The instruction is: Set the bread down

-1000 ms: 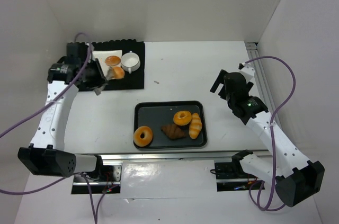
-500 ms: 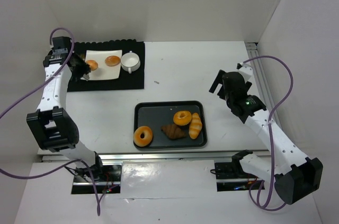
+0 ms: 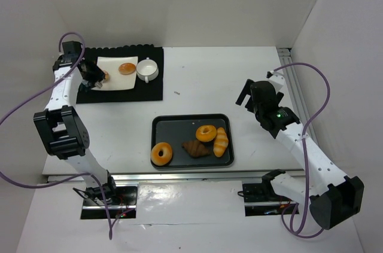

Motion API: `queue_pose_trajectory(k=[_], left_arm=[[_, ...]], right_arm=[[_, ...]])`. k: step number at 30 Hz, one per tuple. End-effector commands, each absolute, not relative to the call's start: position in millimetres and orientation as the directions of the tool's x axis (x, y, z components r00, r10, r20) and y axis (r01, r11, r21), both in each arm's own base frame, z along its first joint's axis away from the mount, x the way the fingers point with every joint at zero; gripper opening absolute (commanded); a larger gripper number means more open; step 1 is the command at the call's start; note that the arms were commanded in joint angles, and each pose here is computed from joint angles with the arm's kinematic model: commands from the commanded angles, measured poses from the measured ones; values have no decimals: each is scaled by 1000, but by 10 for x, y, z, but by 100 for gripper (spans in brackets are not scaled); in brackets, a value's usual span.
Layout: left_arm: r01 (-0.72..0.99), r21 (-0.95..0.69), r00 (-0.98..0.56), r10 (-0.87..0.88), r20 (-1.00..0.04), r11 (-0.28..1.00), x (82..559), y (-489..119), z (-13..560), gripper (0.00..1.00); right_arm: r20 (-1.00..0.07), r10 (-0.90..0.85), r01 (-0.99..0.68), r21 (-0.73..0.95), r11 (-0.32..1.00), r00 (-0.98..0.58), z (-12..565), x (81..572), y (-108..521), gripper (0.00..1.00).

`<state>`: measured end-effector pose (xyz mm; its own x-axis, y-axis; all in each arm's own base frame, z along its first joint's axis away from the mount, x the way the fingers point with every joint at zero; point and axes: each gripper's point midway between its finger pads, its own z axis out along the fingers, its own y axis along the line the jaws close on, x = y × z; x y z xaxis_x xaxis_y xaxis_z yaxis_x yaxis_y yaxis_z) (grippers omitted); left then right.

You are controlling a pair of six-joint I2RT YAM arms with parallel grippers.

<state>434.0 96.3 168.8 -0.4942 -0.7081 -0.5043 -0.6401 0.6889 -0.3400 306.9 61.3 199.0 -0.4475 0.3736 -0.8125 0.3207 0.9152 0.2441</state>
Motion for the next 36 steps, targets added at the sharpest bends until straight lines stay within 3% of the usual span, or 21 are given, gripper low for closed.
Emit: queue_pose_trajectory(k=[1,5,10,15,21,28,34,36], left_arm=[[-563,-399,-432,-670,-604,724,4388,970,2227,59],[-547,-390,-401,-640,-655,741,4236,980,2525,65],[-534,-380,-376,-615,-693,755,4120,988,2749,65],[-468,-375,-410,-572,-710,800,4085,807,2847,56],[-242,-347,-542,-422,-726,906,4041,-86,2918,50],[19,-296,-649,-213,-730,955,3919,-1247,2775,50],[103,-244,-668,-115,-735,964,4400,-1731,2521,50],[137,-241,-633,-102,-767,961,4578,-1902,2681,50]], right_arm=[[-825,374,316,252,915,-423,2051,3104,624,99],[-825,374,316,252,915,-423,2051,3104,624,99],[-820,383,313,264,912,-425,2049,3103,643,99],[-818,383,307,267,913,-429,2046,3102,659,99],[-820,383,313,264,912,-425,2049,3103,643,99],[-818,383,307,267,913,-429,2046,3102,659,99],[-820,386,304,273,913,-422,2063,3116,665,99],[-822,385,311,268,912,-419,2085,3112,647,99]])
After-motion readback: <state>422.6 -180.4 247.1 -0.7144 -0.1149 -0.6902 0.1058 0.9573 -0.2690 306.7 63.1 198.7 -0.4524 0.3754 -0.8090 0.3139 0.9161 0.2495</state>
